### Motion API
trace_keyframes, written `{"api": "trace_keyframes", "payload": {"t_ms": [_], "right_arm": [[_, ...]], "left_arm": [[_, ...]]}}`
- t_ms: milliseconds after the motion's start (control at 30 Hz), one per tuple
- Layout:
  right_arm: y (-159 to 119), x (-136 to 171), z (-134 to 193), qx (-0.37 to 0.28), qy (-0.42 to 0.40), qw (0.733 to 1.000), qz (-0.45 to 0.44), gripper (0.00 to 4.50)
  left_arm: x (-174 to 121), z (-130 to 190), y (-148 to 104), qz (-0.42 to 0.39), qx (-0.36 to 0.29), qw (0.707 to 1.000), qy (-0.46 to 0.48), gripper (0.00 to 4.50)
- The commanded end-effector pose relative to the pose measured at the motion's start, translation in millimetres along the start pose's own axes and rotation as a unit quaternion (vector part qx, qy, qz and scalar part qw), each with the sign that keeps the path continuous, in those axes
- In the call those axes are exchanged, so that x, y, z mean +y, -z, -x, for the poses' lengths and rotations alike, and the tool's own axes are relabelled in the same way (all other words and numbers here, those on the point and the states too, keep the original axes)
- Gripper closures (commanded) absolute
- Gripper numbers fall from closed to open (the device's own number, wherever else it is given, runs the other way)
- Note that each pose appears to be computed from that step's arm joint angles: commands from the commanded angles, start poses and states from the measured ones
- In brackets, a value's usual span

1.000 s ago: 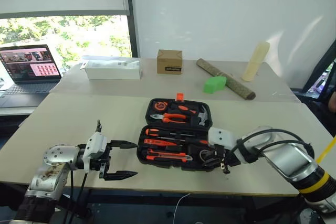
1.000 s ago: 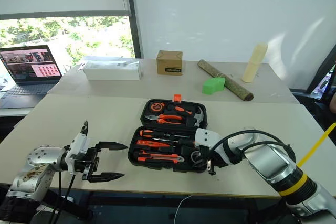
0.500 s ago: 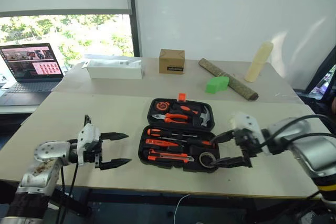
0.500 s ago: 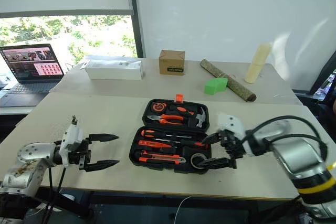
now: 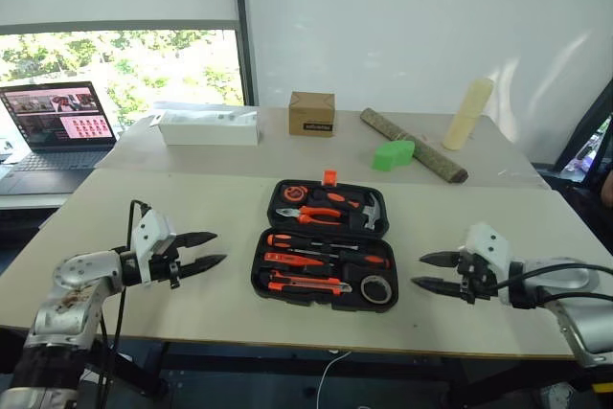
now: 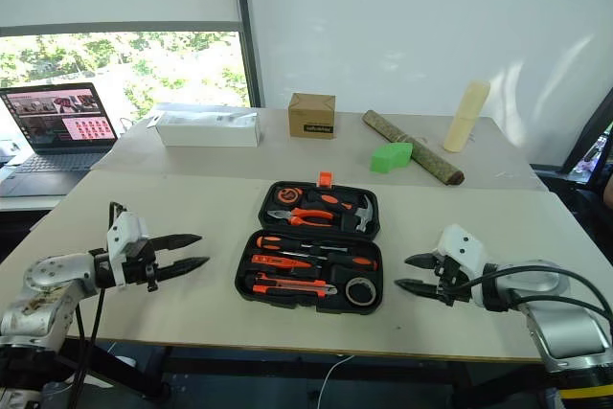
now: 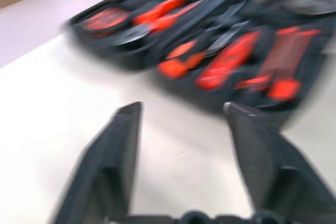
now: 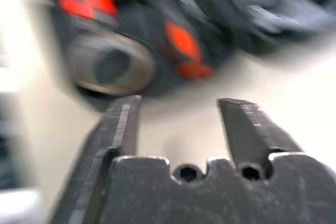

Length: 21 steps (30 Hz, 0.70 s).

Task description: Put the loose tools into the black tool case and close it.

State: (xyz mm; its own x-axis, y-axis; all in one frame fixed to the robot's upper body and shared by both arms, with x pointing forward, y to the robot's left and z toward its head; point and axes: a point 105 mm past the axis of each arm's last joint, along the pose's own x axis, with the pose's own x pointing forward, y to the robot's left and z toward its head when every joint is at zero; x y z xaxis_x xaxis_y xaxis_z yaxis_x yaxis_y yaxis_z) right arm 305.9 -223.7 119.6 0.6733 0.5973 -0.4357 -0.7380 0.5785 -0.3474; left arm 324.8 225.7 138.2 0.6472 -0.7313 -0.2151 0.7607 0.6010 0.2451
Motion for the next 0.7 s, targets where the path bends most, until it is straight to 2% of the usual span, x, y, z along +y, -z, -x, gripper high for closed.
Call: {"api": "trace_keyframes", "payload": {"t_ms": [33,67,133,300,467,700], "right_arm": [[-3,-6,-14,-0.014,0.069,0.997,0.040,3.47],[-3,-7,-17,-0.019,0.085,0.995,0.042,3.93],[0,-6,-27,-0.017,0.095,0.994,0.042,4.48],[-11,11,-47,-0.037,0.063,0.997,0.032,4.49],[-29,18,-46,-0.048,0.039,0.997,0.055,4.49],[-41,35,-41,-0.038,0.001,0.997,0.066,4.49]], "left_arm": [[0,-23,-1,0.000,0.007,1.000,-0.025,3.56],[-2,-29,-1,0.001,0.007,1.000,-0.028,4.02],[-12,-41,3,0.015,0.018,1.000,-0.007,4.50],[-36,-57,18,0.023,0.072,0.997,0.034,4.50],[-57,-59,9,0.029,0.044,0.994,0.091,4.50],[-62,-50,19,0.027,0.058,0.993,0.098,4.50]]}}
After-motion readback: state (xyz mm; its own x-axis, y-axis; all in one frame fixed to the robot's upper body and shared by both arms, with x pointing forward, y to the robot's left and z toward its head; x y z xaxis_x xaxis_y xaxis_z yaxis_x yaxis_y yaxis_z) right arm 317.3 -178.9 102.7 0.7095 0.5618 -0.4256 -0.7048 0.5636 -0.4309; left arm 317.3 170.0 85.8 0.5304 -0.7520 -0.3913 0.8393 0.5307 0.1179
